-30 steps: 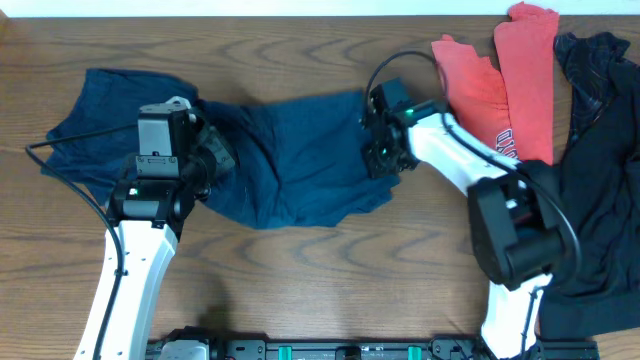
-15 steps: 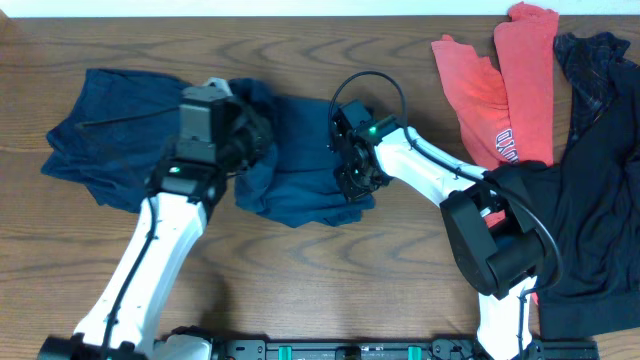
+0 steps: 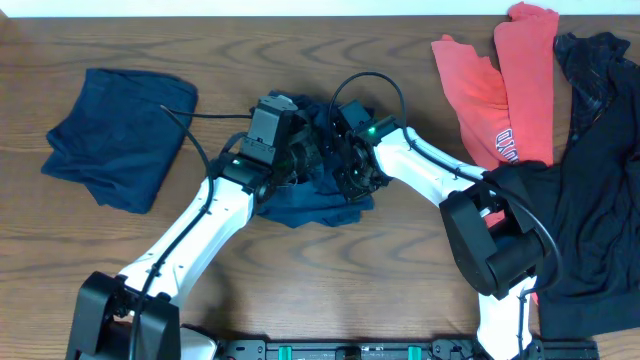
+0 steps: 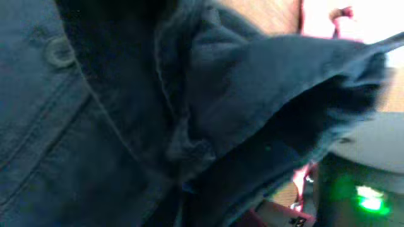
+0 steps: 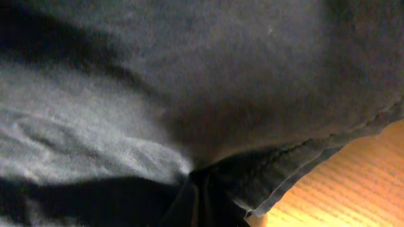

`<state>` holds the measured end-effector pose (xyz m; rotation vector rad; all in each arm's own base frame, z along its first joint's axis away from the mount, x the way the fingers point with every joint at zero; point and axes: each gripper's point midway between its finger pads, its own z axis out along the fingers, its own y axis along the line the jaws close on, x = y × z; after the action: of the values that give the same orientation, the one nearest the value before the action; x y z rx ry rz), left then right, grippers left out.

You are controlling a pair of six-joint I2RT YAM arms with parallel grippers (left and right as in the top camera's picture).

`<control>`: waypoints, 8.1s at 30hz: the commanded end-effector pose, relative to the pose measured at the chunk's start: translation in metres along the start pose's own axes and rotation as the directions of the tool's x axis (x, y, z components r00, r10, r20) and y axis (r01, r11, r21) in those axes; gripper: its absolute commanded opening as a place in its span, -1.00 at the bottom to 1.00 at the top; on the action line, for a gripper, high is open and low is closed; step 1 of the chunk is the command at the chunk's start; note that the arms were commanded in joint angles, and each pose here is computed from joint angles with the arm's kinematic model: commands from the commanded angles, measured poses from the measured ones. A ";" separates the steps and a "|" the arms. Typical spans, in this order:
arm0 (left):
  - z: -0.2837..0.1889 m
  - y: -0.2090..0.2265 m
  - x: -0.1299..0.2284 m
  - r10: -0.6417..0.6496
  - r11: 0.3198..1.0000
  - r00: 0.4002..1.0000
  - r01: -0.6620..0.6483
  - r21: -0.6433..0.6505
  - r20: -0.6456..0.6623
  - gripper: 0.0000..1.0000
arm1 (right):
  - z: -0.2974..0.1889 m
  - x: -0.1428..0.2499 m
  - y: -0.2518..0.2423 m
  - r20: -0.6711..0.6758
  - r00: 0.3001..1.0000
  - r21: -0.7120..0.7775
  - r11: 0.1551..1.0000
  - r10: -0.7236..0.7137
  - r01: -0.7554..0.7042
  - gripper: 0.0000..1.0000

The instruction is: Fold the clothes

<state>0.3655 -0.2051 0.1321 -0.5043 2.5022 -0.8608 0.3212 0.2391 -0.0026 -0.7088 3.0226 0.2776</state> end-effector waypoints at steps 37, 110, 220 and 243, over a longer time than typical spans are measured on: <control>0.013 0.178 0.020 -0.119 0.850 0.967 -0.017 -0.526 -0.225 -0.03 | -0.026 -0.029 0.021 0.095 0.983 -0.238 0.956 -0.155 0.174 -0.34; -0.045 0.113 -0.027 0.209 0.923 0.968 -0.242 -0.300 -0.139 0.96 | -0.173 -0.067 -0.124 0.645 0.756 0.213 0.922 0.115 -0.323 0.48; -0.294 0.381 -0.239 0.000 0.702 0.659 0.536 -0.470 0.752 0.39 | -0.157 -0.019 -0.116 0.480 0.864 0.234 0.926 0.155 -0.296 0.60; -0.224 0.384 -0.248 -0.022 0.759 0.747 0.445 -0.476 0.664 -0.32 | -0.154 -0.014 -0.114 0.458 0.874 0.229 0.930 0.159 -0.289 0.60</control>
<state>0.3809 0.3026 0.1541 -1.1218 1.9408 0.1299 0.3869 0.1156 0.1297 -0.2195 2.6256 -0.0249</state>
